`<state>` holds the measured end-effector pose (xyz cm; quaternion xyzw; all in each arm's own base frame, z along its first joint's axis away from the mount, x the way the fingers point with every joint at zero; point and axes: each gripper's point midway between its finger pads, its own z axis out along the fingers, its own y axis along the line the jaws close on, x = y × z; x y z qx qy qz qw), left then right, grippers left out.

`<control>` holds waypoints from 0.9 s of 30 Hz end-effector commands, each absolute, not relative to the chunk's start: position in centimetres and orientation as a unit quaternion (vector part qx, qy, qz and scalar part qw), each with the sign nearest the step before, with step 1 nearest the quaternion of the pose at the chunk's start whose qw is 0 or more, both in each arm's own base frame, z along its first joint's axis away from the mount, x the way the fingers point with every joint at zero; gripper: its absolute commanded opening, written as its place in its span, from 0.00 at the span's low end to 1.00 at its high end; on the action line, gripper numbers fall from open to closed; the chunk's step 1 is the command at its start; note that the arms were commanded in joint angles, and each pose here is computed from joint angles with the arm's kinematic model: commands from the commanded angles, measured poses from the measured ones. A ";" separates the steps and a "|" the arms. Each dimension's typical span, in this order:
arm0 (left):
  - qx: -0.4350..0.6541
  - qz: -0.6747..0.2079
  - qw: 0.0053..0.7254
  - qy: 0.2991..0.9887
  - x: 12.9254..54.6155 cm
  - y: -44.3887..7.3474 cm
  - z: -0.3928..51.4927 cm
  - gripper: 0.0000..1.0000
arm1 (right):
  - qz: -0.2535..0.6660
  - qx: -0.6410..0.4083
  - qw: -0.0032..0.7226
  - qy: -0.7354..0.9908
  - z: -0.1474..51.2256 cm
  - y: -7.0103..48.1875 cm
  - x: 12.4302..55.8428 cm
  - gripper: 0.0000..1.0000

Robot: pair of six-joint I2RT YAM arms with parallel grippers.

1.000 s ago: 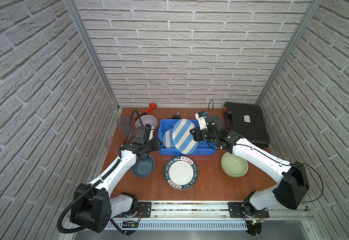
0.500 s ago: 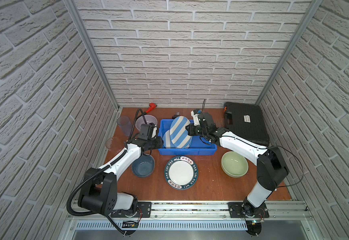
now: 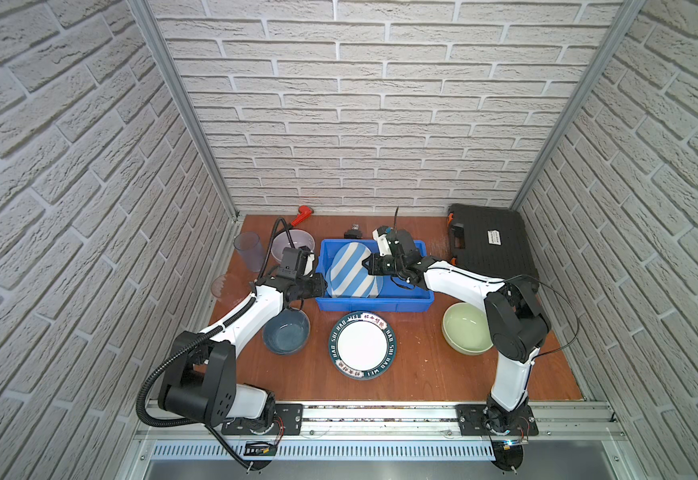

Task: Place the mixed dishes into the plastic bin
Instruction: 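Carry the upright striped plate over the blue bin with the right gripper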

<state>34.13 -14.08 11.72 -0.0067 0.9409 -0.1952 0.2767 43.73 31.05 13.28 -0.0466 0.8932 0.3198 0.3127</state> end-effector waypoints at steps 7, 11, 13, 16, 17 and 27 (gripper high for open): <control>0.001 -0.210 0.292 0.933 35.0 -14.6 12.8 0.40 | 0.332 -0.043 0.302 0.893 12.7 31.0 44.6 0.24; 0.001 -0.211 0.291 0.933 34.9 -14.6 12.7 0.40 | 0.307 -0.044 0.293 0.904 11.4 30.2 44.5 0.30; 0.000 -0.211 0.291 0.933 34.9 -14.5 12.8 0.40 | 0.292 -0.046 0.288 0.911 11.0 29.9 44.5 0.31; 0.001 -0.212 0.291 0.933 34.8 -14.6 12.9 0.40 | 0.266 -0.052 0.284 0.920 10.4 29.2 44.4 0.33; 0.001 -0.212 0.291 0.933 34.8 -14.6 12.8 0.40 | 0.257 -0.053 0.282 0.923 10.3 28.9 44.4 0.34; -0.001 -0.217 0.288 0.933 34.9 -14.8 12.7 0.40 | 0.189 -0.066 0.257 0.945 8.7 27.2 44.2 0.40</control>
